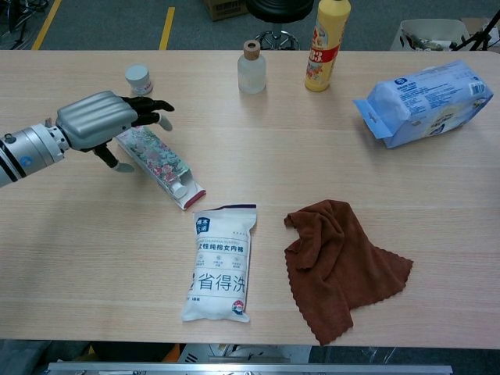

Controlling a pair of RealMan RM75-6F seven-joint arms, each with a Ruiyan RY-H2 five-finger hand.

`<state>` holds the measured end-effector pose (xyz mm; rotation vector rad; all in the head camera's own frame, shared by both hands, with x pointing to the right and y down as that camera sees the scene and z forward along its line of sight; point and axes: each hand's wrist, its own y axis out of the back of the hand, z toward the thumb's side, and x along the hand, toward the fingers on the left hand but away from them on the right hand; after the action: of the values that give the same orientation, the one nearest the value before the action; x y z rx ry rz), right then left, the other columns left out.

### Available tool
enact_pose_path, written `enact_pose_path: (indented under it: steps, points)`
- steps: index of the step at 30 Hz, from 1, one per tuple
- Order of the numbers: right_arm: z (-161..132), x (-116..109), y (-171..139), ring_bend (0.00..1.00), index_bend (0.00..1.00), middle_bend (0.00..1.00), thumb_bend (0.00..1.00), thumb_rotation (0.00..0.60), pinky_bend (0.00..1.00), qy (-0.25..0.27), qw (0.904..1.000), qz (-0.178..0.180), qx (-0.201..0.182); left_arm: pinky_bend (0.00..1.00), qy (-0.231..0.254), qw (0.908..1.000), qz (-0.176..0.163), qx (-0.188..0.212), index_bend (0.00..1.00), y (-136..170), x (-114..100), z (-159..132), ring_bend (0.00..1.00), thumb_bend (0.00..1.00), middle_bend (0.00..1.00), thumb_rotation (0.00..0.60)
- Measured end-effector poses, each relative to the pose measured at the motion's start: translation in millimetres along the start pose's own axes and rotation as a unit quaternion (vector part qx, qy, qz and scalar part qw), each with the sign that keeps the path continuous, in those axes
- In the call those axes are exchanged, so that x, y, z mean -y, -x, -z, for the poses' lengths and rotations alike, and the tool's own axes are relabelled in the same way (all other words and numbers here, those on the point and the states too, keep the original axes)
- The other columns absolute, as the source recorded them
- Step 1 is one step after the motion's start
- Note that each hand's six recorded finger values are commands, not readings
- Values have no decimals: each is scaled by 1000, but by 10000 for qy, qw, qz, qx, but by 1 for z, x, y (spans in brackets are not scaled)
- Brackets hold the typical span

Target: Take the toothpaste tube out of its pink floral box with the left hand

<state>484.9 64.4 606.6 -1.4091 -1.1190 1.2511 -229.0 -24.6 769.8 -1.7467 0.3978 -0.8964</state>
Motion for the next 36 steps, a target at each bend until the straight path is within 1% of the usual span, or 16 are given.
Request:
enact_pose_path:
  steps: [12, 21, 28, 36]
  points:
    - [2, 4, -2, 278, 505, 420, 198, 600, 401, 35, 10000, -61, 38, 349, -123, 9998, 143, -47, 220, 0, 13, 4, 140, 76, 87, 600]
    - [4, 8, -3, 278, 505, 419, 197, 600, 401, 68, 9999, -105, 76, 348, -157, 9997, 187, -6, 220, -4, 20, 2, 140, 76, 86, 600]
    - [5, 9, -4, 278, 505, 420, 198, 600, 401, 82, 9998, -128, 100, 279, -143, 9997, 183, 16, 172, -8, 24, 0, 101, 76, 32, 600]
    - [6, 11, -4, 277, 504, 420, 197, 600, 401, 95, 9998, -141, 116, 274, -120, 9996, 267, 9, 148, -10, 29, -1, 97, 76, 22, 600]
